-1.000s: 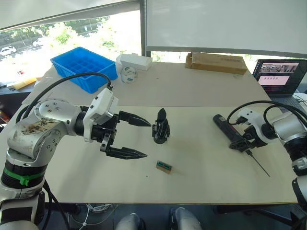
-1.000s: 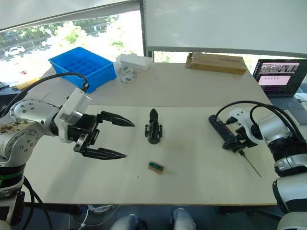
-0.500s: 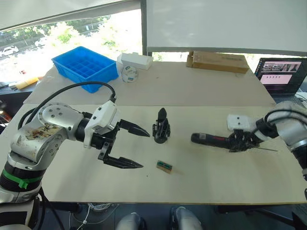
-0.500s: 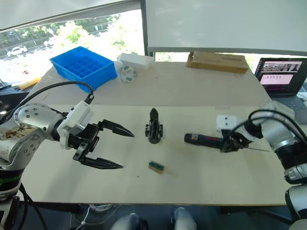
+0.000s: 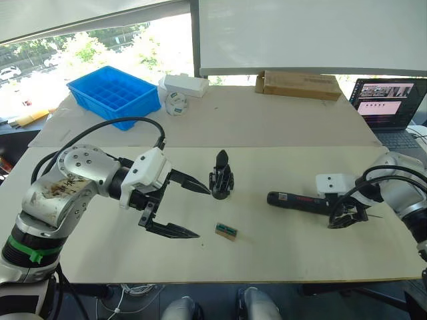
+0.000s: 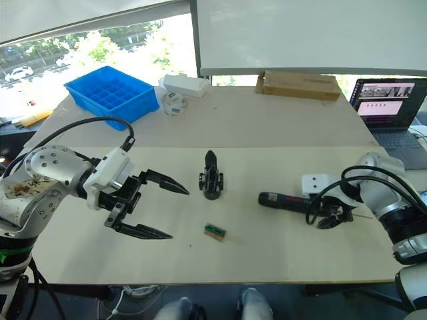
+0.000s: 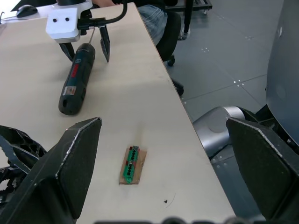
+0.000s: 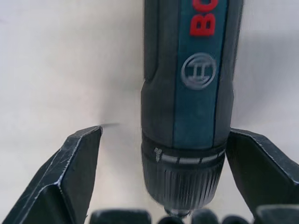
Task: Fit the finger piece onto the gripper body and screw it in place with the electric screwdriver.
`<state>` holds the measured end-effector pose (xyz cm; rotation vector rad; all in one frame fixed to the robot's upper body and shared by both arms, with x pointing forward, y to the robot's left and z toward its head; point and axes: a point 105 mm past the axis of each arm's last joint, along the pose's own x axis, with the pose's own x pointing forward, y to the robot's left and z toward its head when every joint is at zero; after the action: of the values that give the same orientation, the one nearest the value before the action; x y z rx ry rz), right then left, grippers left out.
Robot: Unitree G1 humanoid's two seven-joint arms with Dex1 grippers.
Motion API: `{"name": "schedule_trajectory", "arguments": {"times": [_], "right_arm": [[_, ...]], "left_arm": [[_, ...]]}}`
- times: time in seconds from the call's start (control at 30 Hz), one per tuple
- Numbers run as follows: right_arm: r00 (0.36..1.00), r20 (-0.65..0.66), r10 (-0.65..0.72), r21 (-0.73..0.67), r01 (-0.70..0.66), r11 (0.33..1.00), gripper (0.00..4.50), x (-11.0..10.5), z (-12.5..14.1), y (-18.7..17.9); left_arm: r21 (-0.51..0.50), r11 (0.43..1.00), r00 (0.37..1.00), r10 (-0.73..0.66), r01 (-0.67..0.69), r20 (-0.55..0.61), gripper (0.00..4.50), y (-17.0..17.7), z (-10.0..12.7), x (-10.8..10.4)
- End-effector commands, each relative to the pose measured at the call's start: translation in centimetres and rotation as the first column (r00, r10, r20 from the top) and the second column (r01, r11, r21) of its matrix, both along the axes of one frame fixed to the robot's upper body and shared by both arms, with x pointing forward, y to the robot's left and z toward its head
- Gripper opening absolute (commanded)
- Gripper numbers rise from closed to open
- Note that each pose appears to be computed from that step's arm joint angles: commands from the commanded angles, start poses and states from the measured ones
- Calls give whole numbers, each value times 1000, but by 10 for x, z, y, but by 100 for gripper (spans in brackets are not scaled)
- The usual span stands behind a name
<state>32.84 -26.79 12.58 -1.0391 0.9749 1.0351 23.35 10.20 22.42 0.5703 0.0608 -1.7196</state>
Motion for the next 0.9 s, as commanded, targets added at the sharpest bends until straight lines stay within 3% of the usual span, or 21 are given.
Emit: {"name": "schedule_trajectory", "arguments": {"times": [0.03, 0.1, 0.13, 0.33, 0.43, 0.53, 0.6, 0.7, 0.77, 0.9], "right_arm": [[1000, 8, -7, -17, 7, 1000, 449, 3, 4, 4], [1000, 23, 20, -59, -18, 998, 449, 5, -1, 1], [999, 28, 37, -77, -35, 996, 398, 4, -4, -2], [991, 77, 111, -54, -107, 993, 193, 8, 5, 6], [963, 129, 237, -20, -237, 971, 192, 4, 22, 18], [945, 208, 251, 225, -296, 928, 192, -10, 47, 48], [940, 225, 258, 460, -336, 822, 192, -37, 69, 72], [941, 245, 233, 674, -338, 657, 192, -70, 91, 98], [949, 266, 172, 803, -316, 505, 192, -84, 106, 117], [968, 248, 41, 951, -251, 180, 192, -95, 121, 149]], "left_arm": [[12, 1000, 999, -15, 14, 40, 450, 0, 1, -2], [20, 1000, 999, -17, 16, 49, 450, 1, 1, -2], [19, 1000, 999, -17, 16, 51, 450, 1, 1, -1], [14, 1000, 999, -5, 4, 51, 450, 1, -1, -1], [0, 1000, 999, 31, -31, 38, 450, 0, -6, 3], [-50, 996, 997, 76, -77, -20, 450, -3, -13, 4], [-58, 993, 994, 96, -99, -54, 450, -1, -25, 0], [-63, 991, 991, 109, -115, -83, 450, 1, -41, -6], [-102, 982, 983, 151, -161, -100, 450, 0, -45, -3], [-93, 977, 981, 195, -194, 6, 450, 4, -63, 4]]}}
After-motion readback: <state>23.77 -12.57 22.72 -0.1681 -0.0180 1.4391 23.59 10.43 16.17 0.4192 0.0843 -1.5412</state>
